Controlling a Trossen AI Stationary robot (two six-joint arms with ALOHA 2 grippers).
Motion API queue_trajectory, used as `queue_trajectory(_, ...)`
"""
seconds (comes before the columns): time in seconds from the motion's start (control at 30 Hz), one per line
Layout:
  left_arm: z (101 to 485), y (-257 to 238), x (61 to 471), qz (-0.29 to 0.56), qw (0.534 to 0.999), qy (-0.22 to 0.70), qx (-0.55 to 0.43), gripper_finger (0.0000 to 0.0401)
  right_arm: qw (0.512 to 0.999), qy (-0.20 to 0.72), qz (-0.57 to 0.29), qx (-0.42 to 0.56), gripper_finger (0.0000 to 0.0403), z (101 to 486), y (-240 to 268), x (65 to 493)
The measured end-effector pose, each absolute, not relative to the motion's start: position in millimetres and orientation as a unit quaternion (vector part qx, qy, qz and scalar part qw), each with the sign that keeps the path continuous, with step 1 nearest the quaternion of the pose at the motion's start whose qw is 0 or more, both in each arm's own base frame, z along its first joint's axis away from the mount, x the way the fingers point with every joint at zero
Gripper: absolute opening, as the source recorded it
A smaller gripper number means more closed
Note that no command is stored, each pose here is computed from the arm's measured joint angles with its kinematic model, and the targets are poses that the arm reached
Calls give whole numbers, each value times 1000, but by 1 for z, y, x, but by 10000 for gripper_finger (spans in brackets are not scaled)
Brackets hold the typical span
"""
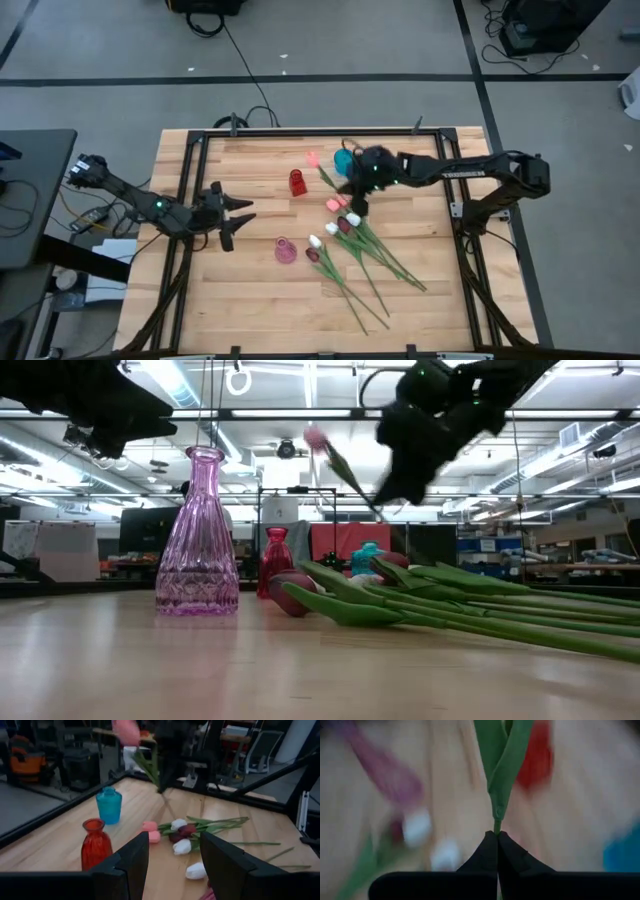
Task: Sort flowers into vase by color
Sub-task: Put the pink flower into the red vase
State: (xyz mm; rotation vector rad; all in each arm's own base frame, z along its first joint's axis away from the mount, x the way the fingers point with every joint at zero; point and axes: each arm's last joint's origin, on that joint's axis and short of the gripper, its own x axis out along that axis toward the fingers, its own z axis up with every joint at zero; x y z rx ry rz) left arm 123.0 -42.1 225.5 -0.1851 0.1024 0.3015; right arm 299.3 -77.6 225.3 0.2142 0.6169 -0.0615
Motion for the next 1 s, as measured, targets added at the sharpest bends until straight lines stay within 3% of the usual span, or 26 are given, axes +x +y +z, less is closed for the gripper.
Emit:
queue_trajectory(0.2,204,-42,124,144,985,9,-97,182,988,130,17,79,2,241,-100,322)
queue_trajectory(0.47,191,-38,123,168,978,5,-122,182,1000,8,14,15,3,261,-115,346)
queue_trajectory(0.77,191,-38,123,171,974,-2,-151,182,998,-24,-10,-61,4,278,-126,367)
queue_trajectory(1.0,191,-37,123,173,974,-3,-149,182,997,-18,-25,-68,4,278,-134,366)
